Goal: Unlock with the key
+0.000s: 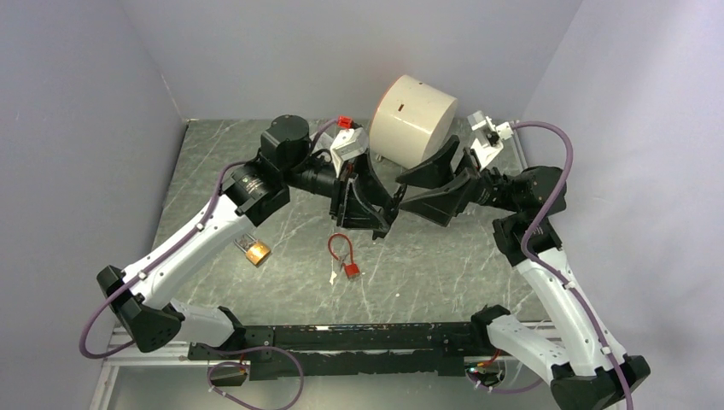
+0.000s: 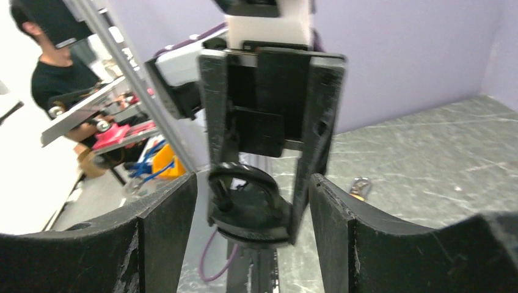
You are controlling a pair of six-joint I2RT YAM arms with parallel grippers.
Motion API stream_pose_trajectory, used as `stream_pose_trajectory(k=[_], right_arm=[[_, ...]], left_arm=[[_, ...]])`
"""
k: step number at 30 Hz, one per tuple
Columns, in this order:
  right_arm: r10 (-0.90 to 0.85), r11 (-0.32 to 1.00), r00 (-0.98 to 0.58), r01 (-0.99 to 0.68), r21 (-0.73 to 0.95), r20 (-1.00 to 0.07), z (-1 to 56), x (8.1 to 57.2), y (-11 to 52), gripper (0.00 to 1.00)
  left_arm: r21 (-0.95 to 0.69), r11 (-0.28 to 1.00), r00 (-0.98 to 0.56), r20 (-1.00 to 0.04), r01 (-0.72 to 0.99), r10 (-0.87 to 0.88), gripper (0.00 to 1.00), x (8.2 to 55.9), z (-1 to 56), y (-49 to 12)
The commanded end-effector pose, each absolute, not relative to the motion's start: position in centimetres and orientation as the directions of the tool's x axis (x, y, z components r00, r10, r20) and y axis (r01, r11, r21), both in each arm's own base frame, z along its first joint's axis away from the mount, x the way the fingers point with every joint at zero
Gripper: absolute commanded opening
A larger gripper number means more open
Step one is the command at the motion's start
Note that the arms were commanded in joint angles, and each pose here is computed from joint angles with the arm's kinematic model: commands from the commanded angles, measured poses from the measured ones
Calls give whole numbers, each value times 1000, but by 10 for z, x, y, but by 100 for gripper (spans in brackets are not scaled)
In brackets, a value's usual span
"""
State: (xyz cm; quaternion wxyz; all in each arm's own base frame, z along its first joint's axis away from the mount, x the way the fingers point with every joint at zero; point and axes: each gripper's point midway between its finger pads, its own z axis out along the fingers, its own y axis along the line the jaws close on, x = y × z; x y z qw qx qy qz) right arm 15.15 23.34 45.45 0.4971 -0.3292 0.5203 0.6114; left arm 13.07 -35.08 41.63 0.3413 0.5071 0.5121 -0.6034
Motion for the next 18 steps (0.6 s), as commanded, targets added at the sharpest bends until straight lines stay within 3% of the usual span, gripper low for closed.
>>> stream_pose_trajectory(k=[1,6,12,18], right_arm=[[239,-103,-190,-980,170,-952,472,117,237,70],[210,-138,-181,-978,154,-961,474,105,240,60],[175,-50,-278,-961,273,-944,456,118,241,37],[213,130,-359,-911,390,-909,440,145,237,36]], left_arm=[[-196,-353,-192,-980,915,44,6,117,447,-348],[-199,-315,-195,-980,928,43,6,127,445,-353],[-179,-94,-181,-983,979,-15,5,167,445,-356],[-211,156,-213,-977,965,-7,5,215,422,-353]])
